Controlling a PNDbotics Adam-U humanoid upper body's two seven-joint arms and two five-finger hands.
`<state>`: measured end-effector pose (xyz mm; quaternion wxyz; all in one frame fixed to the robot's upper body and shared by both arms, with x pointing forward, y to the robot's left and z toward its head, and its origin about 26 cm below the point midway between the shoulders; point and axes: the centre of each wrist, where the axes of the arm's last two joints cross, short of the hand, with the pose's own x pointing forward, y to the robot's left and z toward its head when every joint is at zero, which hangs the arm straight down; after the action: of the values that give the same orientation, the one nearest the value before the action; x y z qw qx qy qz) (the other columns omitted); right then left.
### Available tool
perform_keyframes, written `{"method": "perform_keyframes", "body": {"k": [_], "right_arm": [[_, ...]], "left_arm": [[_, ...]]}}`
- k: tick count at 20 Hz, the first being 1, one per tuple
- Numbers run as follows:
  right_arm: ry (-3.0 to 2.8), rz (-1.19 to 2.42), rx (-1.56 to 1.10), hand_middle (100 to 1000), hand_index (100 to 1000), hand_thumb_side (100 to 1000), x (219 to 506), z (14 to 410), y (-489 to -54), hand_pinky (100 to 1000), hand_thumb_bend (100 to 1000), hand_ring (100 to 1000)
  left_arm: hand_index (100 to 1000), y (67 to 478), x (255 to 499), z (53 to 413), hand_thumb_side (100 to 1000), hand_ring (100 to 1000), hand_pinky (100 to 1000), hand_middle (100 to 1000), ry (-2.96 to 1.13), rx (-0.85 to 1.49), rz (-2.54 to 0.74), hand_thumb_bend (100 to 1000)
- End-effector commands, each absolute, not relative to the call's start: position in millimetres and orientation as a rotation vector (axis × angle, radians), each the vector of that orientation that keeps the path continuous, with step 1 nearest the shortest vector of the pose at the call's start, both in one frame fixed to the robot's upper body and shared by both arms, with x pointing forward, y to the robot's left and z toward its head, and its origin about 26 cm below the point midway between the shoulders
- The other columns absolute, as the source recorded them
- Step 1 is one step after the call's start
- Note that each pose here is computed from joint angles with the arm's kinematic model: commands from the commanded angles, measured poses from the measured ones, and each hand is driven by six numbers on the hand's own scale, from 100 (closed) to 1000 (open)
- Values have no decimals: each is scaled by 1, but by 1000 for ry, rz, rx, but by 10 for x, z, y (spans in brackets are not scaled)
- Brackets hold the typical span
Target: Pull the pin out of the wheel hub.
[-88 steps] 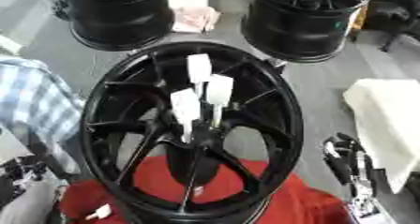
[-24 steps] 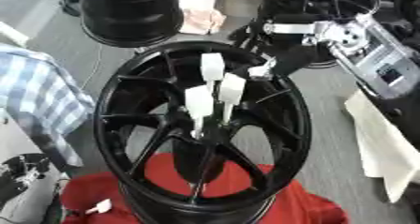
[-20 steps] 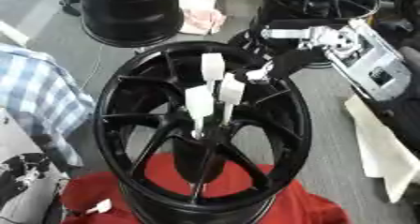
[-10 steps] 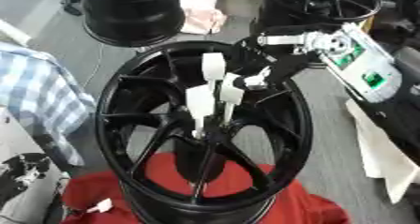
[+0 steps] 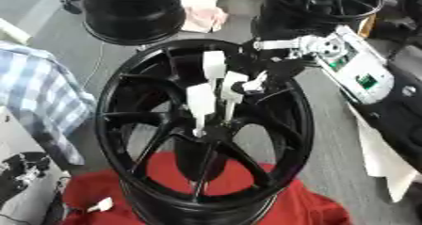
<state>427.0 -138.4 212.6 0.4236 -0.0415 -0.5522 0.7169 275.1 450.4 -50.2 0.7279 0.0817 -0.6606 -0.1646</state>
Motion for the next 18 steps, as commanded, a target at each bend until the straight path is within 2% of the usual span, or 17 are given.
{"method": "perform_keyframes", "body": {"k": [1,18], "right_arm": [[-1391,1804,-134,772,903,499,4291,2190,-1397,768,304,778],[-1376,1815,-181,660,833,458,4336,2045,-1365,720,274,699]], "left_arm": [[737,4563,2817,-359,510,676,685,625,-1482,204,-392,461],[737,4558,2828,-342,510,677,684,625,-1485,202,-391,462]]}}
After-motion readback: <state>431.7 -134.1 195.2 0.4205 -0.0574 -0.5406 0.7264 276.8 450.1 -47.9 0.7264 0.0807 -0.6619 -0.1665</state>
